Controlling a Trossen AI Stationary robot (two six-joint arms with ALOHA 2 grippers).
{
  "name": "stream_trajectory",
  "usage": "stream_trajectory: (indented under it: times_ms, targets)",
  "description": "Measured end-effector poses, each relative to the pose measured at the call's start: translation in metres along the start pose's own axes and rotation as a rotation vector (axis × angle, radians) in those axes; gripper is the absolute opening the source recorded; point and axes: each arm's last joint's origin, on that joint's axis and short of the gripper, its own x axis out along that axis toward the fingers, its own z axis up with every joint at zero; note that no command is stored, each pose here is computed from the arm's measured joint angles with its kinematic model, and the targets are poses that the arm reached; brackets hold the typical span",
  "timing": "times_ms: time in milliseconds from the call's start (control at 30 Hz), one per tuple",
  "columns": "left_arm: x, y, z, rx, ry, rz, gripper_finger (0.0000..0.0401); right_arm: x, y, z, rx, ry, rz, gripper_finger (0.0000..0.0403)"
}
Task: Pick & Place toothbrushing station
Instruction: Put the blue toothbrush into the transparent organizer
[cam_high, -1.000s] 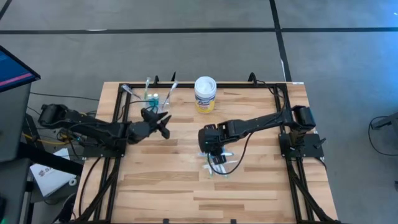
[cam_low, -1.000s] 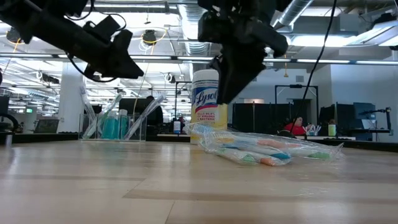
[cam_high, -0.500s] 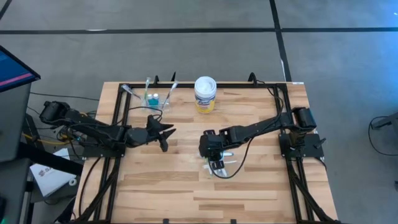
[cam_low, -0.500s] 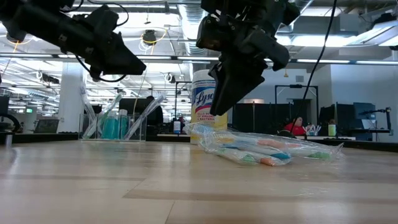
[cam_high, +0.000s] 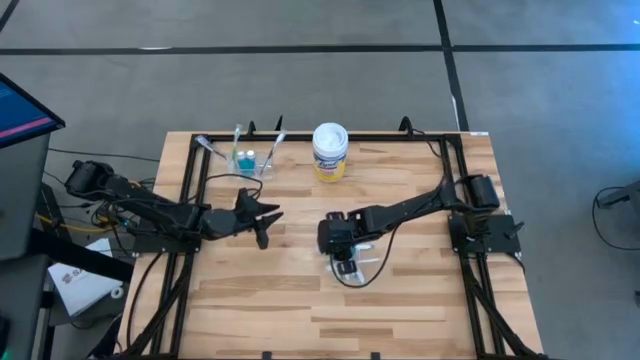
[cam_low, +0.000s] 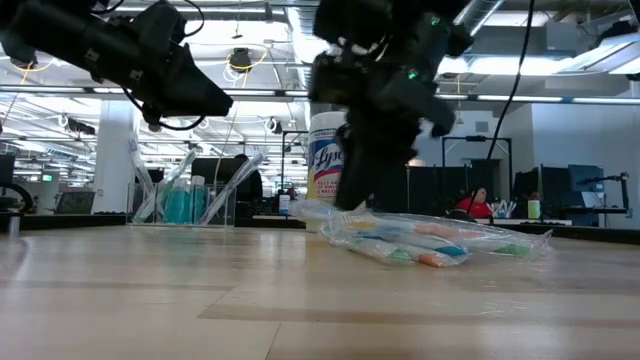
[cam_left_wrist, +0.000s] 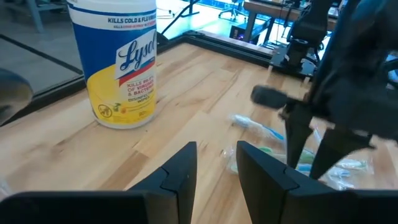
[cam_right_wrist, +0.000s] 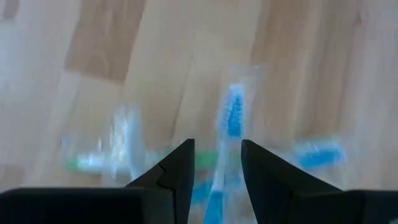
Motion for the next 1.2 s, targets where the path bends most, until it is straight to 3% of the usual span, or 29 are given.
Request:
stream_trajectory:
  times_ms: [133,367,767,1000,1200]
  targets:
    - [-0.001,-0.001,0.000,-0.002,-0.004,-0.006,0.0106,0.014,0.001,-0.005,0.008,0.050,0.005,0.0122]
    - [0.000,-0.001,0.001,-0.009,-0.013,-0.009,0.0106,0.010,-0.001,-0.004,0.009,0.041,-0.002,0.0107]
    - [0.000,-0.001,0.001,-0.009,-0.013,-0.008,0.0106,0.008,-0.001,-0.003,-0.007,0.046,-0.003,0.0011]
    - [0.000,-0.001,0.001,-0.009,-0.013,-0.008,0.0106,0.000,-0.002,0.006,-0.020,0.044,-0.003,0.0021]
    - [0.000,-0.001,0.001,-0.008,-0.013,-0.008,0.0106,-0.011,-0.003,0.019,-0.055,0.033,-0.004,0.0007]
